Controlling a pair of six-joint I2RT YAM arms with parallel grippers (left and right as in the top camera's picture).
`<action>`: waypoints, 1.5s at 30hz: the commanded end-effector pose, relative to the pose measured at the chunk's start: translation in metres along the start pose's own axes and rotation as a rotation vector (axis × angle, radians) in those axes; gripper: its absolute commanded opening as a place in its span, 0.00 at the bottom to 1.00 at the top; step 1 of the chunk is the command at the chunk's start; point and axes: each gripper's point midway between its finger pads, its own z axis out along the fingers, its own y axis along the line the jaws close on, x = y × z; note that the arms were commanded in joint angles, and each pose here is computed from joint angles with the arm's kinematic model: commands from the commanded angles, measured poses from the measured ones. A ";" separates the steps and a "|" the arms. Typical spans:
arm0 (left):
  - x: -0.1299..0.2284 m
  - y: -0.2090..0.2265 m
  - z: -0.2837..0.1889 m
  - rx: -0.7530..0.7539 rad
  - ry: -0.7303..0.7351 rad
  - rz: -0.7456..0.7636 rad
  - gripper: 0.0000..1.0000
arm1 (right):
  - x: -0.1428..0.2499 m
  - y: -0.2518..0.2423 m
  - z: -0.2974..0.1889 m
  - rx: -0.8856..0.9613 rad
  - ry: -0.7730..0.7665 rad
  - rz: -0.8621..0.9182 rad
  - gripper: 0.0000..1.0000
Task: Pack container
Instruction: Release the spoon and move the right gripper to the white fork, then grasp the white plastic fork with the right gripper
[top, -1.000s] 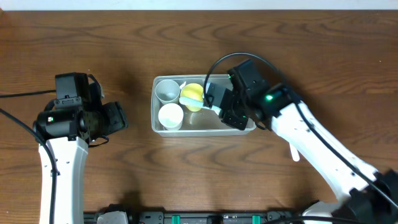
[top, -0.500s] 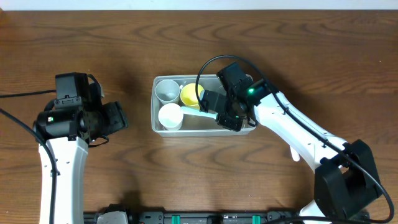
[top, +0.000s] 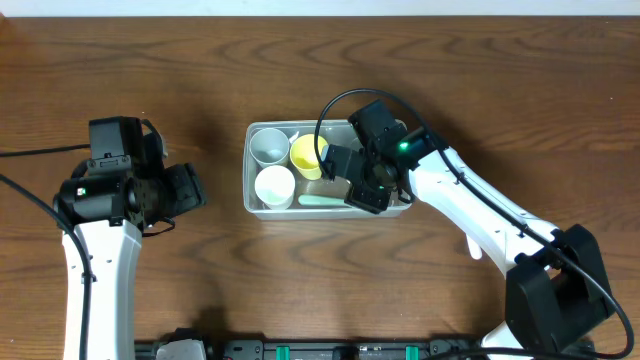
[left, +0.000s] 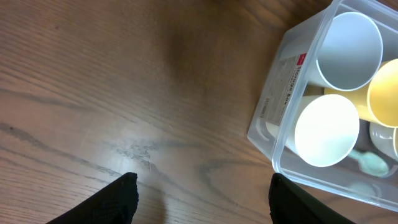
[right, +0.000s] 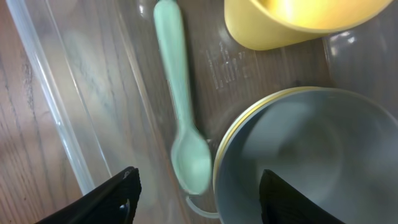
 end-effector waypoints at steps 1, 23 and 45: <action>0.002 0.002 -0.001 -0.006 0.000 -0.006 0.68 | -0.011 -0.005 -0.006 0.018 -0.032 0.052 0.61; 0.002 0.002 -0.001 -0.006 0.000 -0.006 0.68 | 0.109 -0.104 -0.186 0.431 -0.338 1.387 0.79; 0.002 0.003 0.000 -0.007 0.002 -0.006 0.68 | 0.211 -0.050 -0.038 -0.048 0.450 1.089 0.85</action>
